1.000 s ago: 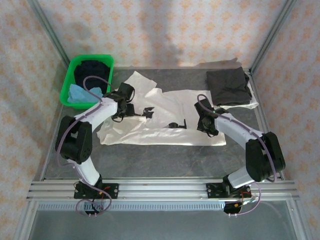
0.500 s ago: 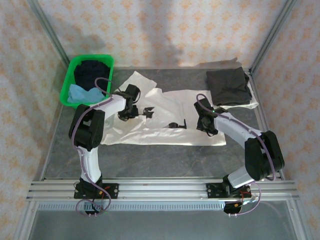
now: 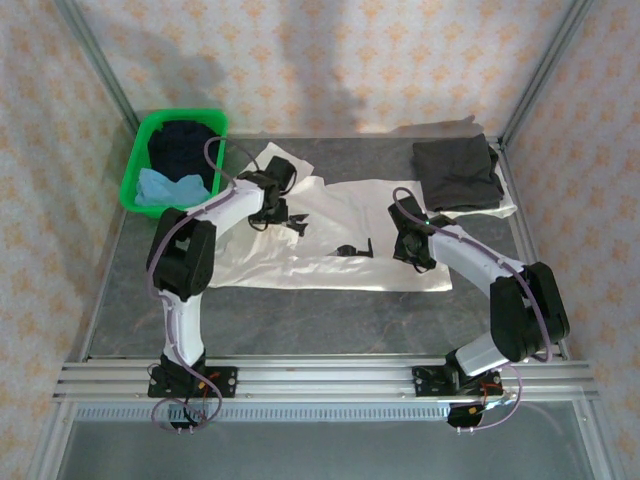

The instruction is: Fold and stack the t-shirts

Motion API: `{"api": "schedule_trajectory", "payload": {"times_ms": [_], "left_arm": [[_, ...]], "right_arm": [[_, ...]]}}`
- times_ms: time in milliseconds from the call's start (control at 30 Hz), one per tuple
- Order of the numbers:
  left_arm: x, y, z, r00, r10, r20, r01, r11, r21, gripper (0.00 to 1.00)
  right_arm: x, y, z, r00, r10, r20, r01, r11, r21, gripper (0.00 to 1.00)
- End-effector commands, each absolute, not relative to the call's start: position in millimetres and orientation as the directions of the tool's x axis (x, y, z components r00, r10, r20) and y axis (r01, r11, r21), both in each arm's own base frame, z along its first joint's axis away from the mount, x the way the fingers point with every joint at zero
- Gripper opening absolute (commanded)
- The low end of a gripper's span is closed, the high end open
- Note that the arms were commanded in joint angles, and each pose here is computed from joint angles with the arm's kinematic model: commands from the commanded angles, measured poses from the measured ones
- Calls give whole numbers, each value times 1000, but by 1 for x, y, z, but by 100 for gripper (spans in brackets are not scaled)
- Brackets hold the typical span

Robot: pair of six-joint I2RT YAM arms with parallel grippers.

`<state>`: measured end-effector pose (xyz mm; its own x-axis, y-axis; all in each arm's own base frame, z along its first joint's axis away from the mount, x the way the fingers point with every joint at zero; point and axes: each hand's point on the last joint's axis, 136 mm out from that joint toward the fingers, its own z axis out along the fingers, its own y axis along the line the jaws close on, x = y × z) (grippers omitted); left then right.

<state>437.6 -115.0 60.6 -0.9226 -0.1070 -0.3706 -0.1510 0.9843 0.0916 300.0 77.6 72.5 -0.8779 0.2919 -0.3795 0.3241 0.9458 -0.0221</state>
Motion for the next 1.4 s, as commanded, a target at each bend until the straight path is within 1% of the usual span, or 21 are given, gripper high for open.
{"api": "schedule_trajectory", "payload": {"times_ms": [0,33,100,167,200,300,367,500,600,700,833,967,1100,1167,1267,1367], "left_arm": [[429,-93,51,-938,-98,-333,-171,965,197,44],[428,-91,55,-933,-108,-343,-183,964,193,51],[424,-85,67,-922,-124,-367,-204,961,189,57],[417,-76,80,-910,-139,-390,-228,955,191,69],[411,-72,91,-899,-151,-411,-245,952,186,73],[390,-58,101,-882,-184,-434,-282,944,173,79],[372,-47,97,-876,-217,-430,-314,934,169,79],[335,-37,65,-885,-283,-370,-355,924,143,79],[309,-22,40,-878,-353,-323,-416,896,153,76],[282,-3,21,-850,-447,-279,-496,857,138,70],[256,14,15,-796,-542,-268,-582,807,97,66],[237,19,12,-775,-585,-238,-616,783,79,64],[233,19,24,-766,-590,-256,-619,784,48,64],[235,18,36,-763,-585,-274,-615,788,31,66],[251,16,68,-754,-554,-353,-589,808,-8,73],[288,-5,98,-768,-482,-421,-513,857,-45,75]], "right_arm": [[297,69,78,-872,280,-402,331,942,-61,51],[296,68,78,-871,280,-404,333,941,-66,51],[296,67,80,-868,280,-410,335,940,-67,51],[296,68,82,-866,283,-412,334,941,-56,51],[297,69,82,-864,286,-413,336,941,-51,51],[299,72,81,-864,288,-413,333,942,-40,51],[300,72,78,-865,292,-407,337,941,-42,51],[295,72,66,-871,306,-385,349,936,-45,51],[290,71,53,-876,320,-361,360,932,-49,51],[280,58,46,-873,341,-348,399,910,-109,51],[263,46,32,-859,411,-306,461,880,-113,51],[246,42,18,-844,474,-250,508,856,-96,51],[230,44,15,-833,507,-223,531,845,-63,51],[232,46,26,-828,508,-236,529,848,-30,51],[257,55,55,-807,496,-320,503,862,66,52],[296,71,83,-789,474,-391,453,879,151,52]]}}
